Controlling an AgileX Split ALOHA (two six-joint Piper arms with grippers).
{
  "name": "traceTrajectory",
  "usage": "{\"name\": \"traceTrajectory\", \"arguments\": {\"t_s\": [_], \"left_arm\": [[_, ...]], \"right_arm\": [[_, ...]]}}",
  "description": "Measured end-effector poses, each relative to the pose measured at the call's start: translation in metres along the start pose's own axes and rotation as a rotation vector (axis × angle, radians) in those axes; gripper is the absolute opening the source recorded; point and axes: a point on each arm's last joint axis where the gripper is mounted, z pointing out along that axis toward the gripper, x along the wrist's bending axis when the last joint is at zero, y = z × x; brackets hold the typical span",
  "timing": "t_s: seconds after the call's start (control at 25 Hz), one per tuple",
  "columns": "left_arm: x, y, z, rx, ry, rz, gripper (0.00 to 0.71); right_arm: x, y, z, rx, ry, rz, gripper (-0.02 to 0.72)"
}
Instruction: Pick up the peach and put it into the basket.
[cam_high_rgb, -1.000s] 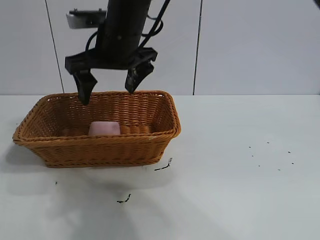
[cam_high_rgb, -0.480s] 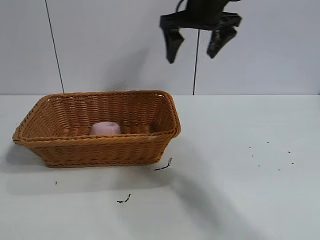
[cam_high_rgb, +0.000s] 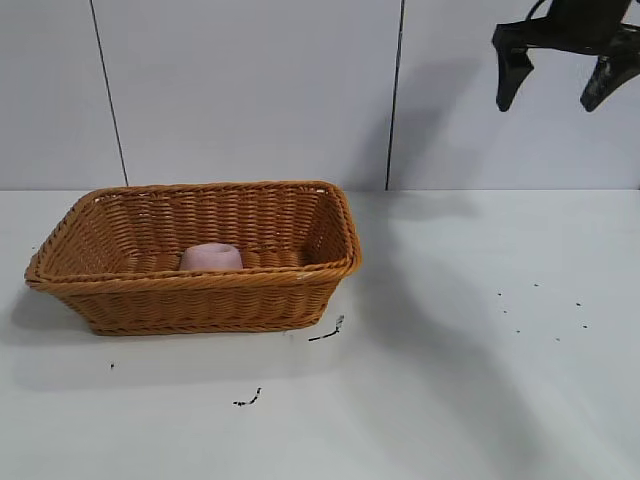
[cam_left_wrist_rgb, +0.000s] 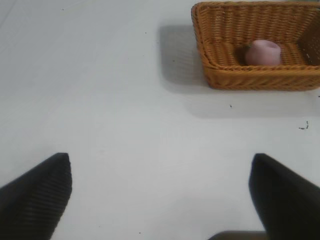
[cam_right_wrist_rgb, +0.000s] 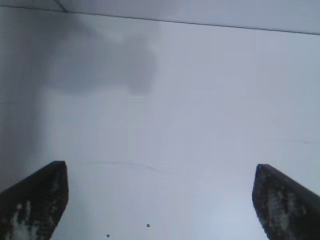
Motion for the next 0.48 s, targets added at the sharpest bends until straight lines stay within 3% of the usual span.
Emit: {"name": "traceTrajectory", "arguments": {"t_s": [0.24, 0.48], "left_arm": [[0.000, 0.000, 0.000, 0.000, 0.000, 0.000, 0.693], [0.000, 0.000, 0.000, 0.000, 0.000, 0.000, 0.693]], "right_arm": [[0.005, -0.007, -0.038, -0.030, 0.019, 0.004, 0.696], [0.009, -0.047, -0.095, -0.010, 0.020, 0.009, 0.696]]}}
